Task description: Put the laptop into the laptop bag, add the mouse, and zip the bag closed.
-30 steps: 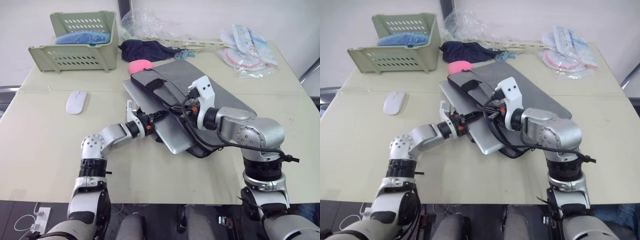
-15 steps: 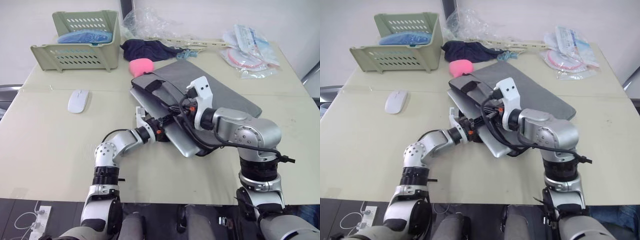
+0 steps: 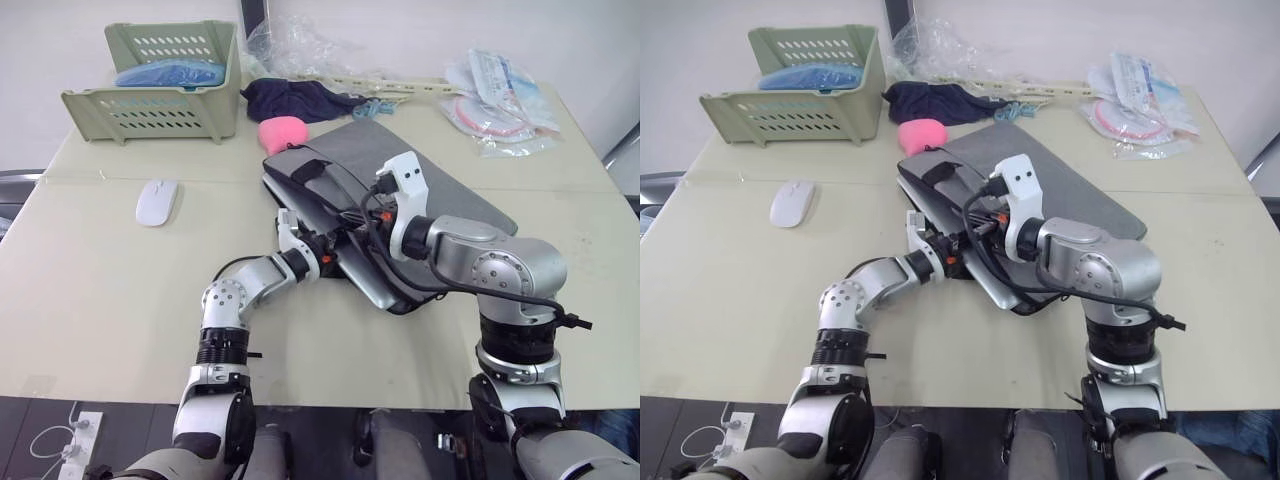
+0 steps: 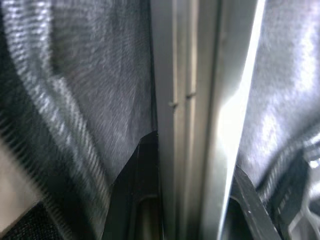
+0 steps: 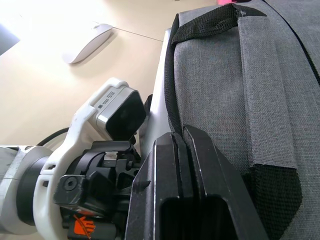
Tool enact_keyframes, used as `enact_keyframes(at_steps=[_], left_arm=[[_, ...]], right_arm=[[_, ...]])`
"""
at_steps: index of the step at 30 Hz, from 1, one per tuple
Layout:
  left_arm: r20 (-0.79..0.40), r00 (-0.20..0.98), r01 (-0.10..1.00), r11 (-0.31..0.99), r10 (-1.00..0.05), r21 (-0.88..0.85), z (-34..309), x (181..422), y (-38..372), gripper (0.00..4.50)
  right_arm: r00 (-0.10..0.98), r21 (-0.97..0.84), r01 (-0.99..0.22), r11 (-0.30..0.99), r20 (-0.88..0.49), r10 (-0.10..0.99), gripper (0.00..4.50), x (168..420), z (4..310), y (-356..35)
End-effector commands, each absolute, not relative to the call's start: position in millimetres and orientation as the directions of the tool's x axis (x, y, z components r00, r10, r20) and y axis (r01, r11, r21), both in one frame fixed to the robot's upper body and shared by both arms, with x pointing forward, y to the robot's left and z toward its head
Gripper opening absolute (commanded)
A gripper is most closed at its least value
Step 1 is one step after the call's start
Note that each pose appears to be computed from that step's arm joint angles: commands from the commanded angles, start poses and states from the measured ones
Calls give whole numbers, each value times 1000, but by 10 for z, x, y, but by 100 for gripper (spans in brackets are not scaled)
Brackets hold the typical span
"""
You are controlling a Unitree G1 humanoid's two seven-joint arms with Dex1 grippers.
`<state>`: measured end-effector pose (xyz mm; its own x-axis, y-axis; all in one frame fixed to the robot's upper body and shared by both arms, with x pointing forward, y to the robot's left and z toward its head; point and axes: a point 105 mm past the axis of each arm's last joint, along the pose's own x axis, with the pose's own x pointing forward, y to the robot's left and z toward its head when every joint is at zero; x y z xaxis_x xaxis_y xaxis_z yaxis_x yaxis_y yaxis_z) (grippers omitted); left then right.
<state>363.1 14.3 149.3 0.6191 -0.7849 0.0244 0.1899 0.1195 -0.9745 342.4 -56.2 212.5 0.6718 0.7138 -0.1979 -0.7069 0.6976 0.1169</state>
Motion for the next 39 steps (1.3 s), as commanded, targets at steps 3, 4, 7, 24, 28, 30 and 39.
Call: enact_keyframes(at_steps=[3, 4, 7, 24, 28, 30, 39], left_arm=[[179, 579, 296, 0, -796, -955, 1827, 3585, 55, 35], [181, 578, 297, -2, -796, -955, 1830, 3582, 54, 35], [183, 582, 297, -3, -793, -955, 1829, 3583, 67, 35], [219, 627, 306, -22, -748, -952, 1922, 3654, 50, 35], [225, 630, 314, -21, -744, -949, 1937, 3650, 18, 35], [225, 627, 318, -19, -746, -948, 1940, 3642, 4, 35], [229, 615, 342, -6, -754, -940, 1942, 3612, 14, 35]], right_arm=[[667, 97, -726, 681, -140, 732, 3, 3360, 2276, -536], [669, 95, -725, 682, -141, 730, 3, 3364, 2275, -541], [671, 94, -723, 685, -141, 728, 3, 3370, 2277, -549], [661, 150, -727, 671, -113, 742, 3, 3340, 2316, -474], [660, 161, -725, 669, -112, 742, 3, 3333, 2320, -471], [662, 164, -723, 671, -114, 741, 3, 3333, 2317, -474], [673, 163, -712, 683, -119, 730, 3, 3357, 2304, -508]])
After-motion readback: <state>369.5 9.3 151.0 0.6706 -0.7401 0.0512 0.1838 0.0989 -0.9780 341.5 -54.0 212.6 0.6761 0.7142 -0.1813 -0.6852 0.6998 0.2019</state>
